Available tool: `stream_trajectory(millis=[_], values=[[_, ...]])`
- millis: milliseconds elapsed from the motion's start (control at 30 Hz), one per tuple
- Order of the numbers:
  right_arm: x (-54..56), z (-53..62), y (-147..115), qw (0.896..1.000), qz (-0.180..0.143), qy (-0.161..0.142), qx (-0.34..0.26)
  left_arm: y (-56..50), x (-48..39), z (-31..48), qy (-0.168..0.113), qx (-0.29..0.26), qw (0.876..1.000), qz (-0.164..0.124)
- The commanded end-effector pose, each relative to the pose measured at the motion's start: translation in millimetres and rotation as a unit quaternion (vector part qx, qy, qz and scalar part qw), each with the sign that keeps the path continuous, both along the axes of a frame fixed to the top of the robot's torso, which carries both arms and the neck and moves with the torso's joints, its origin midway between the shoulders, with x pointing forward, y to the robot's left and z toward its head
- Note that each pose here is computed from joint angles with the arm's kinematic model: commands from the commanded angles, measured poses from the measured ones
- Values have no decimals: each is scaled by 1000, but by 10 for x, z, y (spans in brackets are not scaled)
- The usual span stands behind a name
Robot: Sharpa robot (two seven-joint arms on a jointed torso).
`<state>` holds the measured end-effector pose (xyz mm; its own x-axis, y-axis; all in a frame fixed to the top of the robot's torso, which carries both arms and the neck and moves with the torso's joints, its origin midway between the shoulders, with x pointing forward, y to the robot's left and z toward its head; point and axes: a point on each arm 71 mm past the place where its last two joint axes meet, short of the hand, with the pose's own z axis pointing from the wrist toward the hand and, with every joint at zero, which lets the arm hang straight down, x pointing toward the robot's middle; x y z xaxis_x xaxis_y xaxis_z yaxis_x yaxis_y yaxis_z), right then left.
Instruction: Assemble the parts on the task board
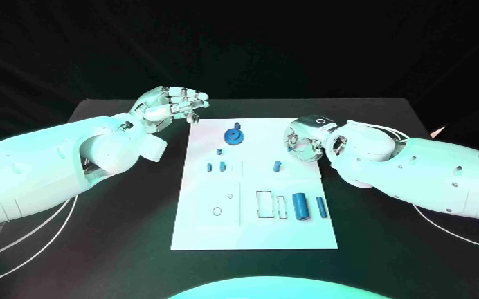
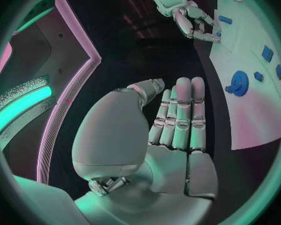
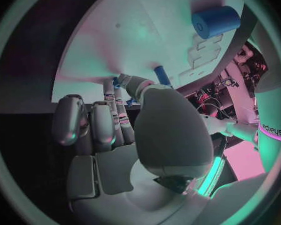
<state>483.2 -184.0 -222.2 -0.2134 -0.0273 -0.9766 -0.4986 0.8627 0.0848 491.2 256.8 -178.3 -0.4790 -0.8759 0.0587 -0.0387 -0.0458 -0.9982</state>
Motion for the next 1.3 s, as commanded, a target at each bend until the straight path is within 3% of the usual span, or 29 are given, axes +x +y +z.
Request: stream_trajectory(millis=[33,600,1033,1300], values=[[-33,-89,9,1000,5,17,-20,-22,-9,16,-1,-12,1000,-8],[-76,-196,91,999,6,18,-32,-25,-12,15,-1,-10,1000,-10],[-98,-138,120,1000,8,-14,-14,-31,-17,13,0,-7,1000,-14],[-101,-46,102,1000,6,-29,-1,-31,-21,12,1,-5,1000,-14]])
